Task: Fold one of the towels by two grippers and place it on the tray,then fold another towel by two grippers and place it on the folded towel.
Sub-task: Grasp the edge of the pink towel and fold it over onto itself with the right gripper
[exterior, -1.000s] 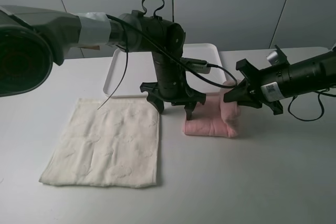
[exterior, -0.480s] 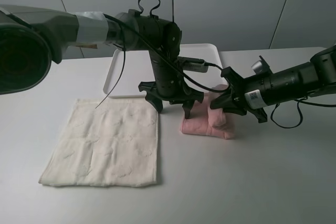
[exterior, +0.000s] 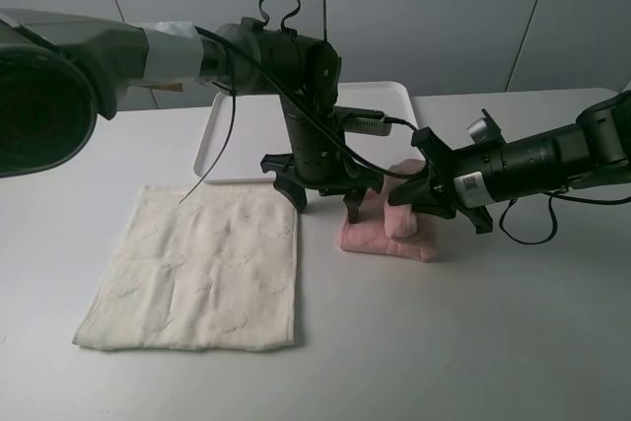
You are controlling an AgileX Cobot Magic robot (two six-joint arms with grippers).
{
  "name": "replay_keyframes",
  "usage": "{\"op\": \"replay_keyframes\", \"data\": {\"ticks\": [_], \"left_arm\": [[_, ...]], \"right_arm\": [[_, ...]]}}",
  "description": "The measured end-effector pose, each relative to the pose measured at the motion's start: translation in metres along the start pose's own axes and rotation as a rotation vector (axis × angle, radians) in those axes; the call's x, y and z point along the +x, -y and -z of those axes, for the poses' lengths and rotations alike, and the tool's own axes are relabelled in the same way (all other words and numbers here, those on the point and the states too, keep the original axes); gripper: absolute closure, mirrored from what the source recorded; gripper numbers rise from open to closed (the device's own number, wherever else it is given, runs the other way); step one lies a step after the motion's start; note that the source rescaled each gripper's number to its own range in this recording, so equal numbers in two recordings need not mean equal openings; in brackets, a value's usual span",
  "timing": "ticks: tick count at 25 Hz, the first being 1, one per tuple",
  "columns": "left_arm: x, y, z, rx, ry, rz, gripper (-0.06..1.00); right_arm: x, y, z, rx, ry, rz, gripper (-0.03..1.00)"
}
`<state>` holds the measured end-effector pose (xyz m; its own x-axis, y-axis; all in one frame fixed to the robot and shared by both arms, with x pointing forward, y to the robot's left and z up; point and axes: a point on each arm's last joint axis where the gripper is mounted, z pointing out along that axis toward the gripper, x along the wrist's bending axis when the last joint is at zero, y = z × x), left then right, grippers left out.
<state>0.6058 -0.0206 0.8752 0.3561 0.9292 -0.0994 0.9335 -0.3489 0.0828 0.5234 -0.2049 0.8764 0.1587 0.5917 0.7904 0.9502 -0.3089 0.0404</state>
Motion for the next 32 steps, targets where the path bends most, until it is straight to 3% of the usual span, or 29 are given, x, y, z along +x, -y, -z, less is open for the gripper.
{"op": "replay_keyframes", "data": {"ticks": [7, 14, 24, 32], "left_arm": [[-0.003, -0.013, 0.017, -0.044, 0.016, -0.021, -0.06], [0.015, -0.029, 0.044, -0.057, 0.024, 0.002, -0.06], [0.025, -0.049, 0.084, -0.138, 0.113, 0.022, -0.06], [0.034, -0.052, 0.085, -0.139, 0.109, 0.018, -0.06]], "right_arm": [[0.001, 0.0, -0.001, -0.001, -0.009, -0.003, 0.93], [0.001, 0.0, 0.0, -0.001, -0.011, -0.005, 0.93], [0.002, -0.002, 0.0, -0.032, -0.028, -0.042, 0.92], [0.009, 0.0, 0.0, -0.017, -0.105, -0.01, 0.5]]}}
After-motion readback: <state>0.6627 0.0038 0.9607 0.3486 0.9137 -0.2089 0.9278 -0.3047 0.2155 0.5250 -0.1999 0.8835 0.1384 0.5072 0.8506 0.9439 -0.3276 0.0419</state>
